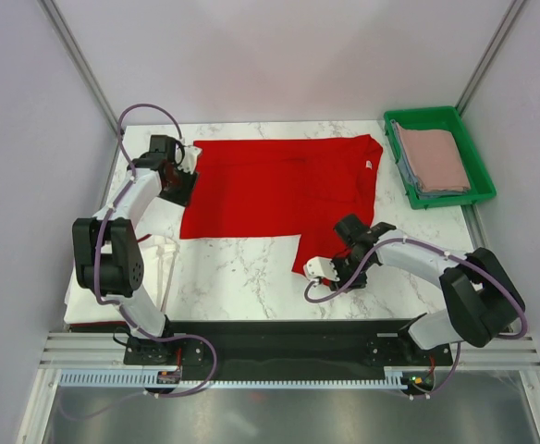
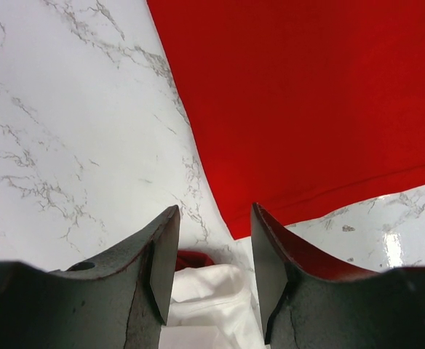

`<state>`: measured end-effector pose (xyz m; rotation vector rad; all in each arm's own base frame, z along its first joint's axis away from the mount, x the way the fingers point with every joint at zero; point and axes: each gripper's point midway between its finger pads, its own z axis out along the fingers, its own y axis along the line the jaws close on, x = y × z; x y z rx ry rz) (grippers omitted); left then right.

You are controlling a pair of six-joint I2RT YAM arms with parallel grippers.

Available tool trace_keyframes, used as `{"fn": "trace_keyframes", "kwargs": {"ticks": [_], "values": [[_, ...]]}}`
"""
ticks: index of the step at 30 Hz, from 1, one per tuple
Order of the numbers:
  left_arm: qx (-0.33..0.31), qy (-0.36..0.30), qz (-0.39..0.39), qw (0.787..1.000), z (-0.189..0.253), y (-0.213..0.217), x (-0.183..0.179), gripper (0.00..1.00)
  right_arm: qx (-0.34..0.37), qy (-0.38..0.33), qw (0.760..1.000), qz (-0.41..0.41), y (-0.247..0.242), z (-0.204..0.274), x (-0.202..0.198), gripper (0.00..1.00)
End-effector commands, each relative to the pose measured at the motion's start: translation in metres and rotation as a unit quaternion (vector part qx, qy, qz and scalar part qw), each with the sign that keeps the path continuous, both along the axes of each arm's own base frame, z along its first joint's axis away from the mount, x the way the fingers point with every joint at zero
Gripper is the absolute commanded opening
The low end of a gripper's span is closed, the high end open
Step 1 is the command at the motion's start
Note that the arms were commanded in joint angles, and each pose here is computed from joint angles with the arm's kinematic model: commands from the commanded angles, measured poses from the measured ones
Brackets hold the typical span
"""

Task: Fold and stack the t-shirts
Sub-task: Fold the tshirt

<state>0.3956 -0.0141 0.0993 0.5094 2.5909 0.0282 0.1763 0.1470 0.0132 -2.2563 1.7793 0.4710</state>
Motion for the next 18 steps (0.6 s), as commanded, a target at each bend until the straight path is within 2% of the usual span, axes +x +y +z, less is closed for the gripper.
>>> {"fn": "trace_keyframes", "kwargs": {"ticks": [1, 10, 11, 12, 13, 15, 18], "values": [[0.010, -0.016, 0.008, 1.000, 0.009, 0.007, 0.008, 0.52, -0.008, 0.003, 1.000, 0.004, -0.001, -0.007, -0.002, 0.40], [0.015, -0.015, 0.009, 1.000, 0.008, 0.012, 0.009, 0.52, -0.012, -0.003, 1.000, -0.006, -0.006, -0.002, -0.011, 0.37], [0.013, -0.014, 0.010, 1.000, 0.007, 0.011, 0.008, 0.52, -0.016, -0.001, 1.000, -0.007, -0.007, -0.003, -0.012, 0.33], [0.014, -0.013, 0.010, 1.000, 0.007, 0.012, 0.008, 0.52, -0.019, 0.002, 1.000, -0.008, -0.008, -0.003, -0.013, 0.21], [0.014, -0.014, 0.010, 1.000, 0.007, 0.012, 0.008, 0.52, -0.022, 0.005, 1.000, -0.016, -0.009, -0.003, -0.014, 0.16], [0.014, -0.008, 0.010, 1.000, 0.004, 0.012, 0.005, 0.52, -0.021, -0.003, 0.999, -0.025, -0.009, 0.002, -0.010, 0.08], [0.012, 0.000, 0.012, 1.000, -0.001, 0.012, 0.001, 0.52, -0.008, -0.035, 0.998, -0.046, -0.005, 0.015, 0.001, 0.04]]}}
